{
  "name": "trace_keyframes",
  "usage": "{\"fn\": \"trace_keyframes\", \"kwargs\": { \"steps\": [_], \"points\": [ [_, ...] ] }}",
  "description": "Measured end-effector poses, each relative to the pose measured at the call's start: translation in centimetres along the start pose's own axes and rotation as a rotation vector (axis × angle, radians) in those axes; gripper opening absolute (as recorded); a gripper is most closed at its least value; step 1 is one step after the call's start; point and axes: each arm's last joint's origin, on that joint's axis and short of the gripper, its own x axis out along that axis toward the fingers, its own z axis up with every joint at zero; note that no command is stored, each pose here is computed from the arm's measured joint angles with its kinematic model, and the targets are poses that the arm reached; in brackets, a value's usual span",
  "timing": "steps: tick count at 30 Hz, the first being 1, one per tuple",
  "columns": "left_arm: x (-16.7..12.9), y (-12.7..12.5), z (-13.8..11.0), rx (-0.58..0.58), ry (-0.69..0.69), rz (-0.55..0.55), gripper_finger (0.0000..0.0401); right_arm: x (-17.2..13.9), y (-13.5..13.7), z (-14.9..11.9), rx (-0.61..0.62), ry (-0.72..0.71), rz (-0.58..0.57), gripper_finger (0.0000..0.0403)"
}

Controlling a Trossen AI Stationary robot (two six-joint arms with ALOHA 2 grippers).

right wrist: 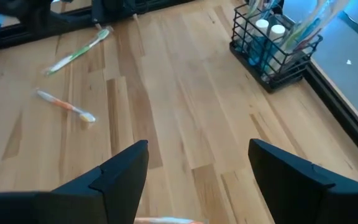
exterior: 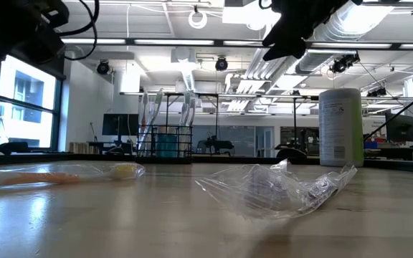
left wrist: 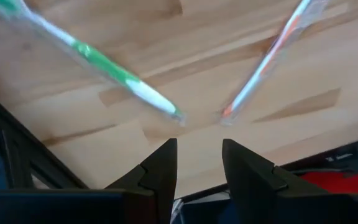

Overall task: Pick & Place toothbrushing station
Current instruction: Put the green toothbrush into the black wire organizer

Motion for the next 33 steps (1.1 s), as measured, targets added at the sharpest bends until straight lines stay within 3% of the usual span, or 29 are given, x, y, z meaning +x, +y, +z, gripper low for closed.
{"fn": "trace_keyframes", "kwargs": {
  "steps": [5,15,23,33],
  "points": [
    [2.1,-0.9,-1.3,0.032,-0.028,0.037,0.0127,0.0,0.0,0.2,-0.006,-0.022,0.001,0.0271],
    [4.4,-0.2,-3.3,-0.119,-0.228,0.121,0.0127,-0.2,0.1,1.8,-0.042,-0.183,0.015,0.0271],
    [4.7,1.6,-5.2,-0.247,-0.333,0.170,0.0127,-0.2,0.3,1.9,-0.058,-0.196,0.061,0.0271],
    [5.9,1.9,-4.7,-0.269,-0.360,0.108,0.0127,-0.3,0.3,2.1,-0.079,-0.218,0.056,0.0271]
  ]
}}
